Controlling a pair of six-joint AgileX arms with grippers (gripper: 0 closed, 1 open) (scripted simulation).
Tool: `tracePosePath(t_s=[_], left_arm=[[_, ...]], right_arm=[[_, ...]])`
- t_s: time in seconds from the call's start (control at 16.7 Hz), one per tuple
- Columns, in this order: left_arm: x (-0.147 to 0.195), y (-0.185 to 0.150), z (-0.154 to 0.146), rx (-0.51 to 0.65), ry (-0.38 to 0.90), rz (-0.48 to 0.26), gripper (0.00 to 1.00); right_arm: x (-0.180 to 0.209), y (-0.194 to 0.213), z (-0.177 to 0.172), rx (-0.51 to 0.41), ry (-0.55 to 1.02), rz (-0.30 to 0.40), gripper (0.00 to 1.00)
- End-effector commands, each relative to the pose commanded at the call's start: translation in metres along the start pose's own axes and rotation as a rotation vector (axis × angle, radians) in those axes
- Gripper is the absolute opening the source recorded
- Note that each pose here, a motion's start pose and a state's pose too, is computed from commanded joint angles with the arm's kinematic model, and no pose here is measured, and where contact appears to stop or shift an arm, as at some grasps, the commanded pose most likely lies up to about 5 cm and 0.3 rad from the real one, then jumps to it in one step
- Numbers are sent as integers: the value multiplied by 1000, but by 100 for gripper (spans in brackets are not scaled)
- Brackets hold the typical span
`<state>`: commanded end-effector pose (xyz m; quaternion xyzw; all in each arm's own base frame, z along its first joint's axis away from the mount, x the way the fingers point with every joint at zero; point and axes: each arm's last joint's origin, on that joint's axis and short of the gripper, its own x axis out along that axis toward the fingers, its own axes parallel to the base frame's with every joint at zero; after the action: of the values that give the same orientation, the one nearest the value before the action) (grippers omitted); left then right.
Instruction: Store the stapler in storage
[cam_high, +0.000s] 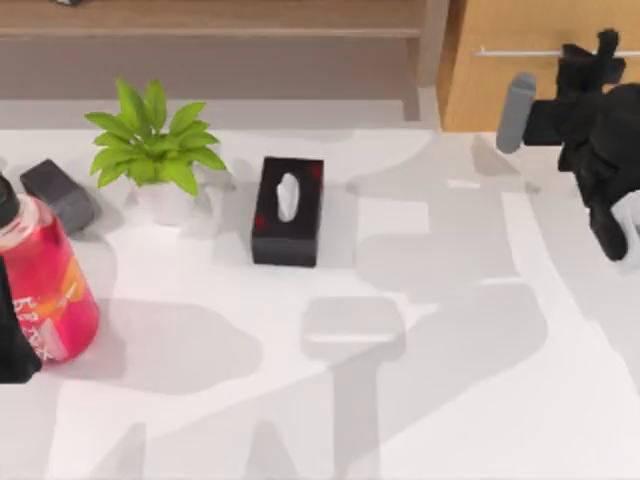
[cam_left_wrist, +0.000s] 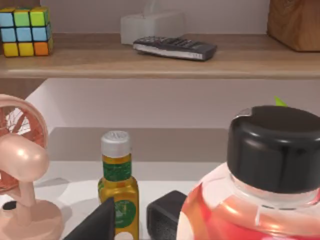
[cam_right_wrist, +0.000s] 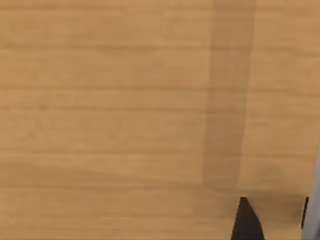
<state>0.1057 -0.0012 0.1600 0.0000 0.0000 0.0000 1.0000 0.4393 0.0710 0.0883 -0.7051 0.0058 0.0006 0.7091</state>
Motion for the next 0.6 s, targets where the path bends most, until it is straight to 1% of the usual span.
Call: tracePosePath(t_s=[0.36, 0.42, 0.6], left_arm=[[0, 0, 0, 0, 0, 0, 100], [0, 0, 0, 0, 0, 0, 100], [0, 0, 0, 0, 0, 0, 100]], right_arm=[[0, 0, 0, 0, 0, 0, 98], [0, 0, 0, 0, 0, 0, 100], [0, 0, 0, 0, 0, 0, 100]])
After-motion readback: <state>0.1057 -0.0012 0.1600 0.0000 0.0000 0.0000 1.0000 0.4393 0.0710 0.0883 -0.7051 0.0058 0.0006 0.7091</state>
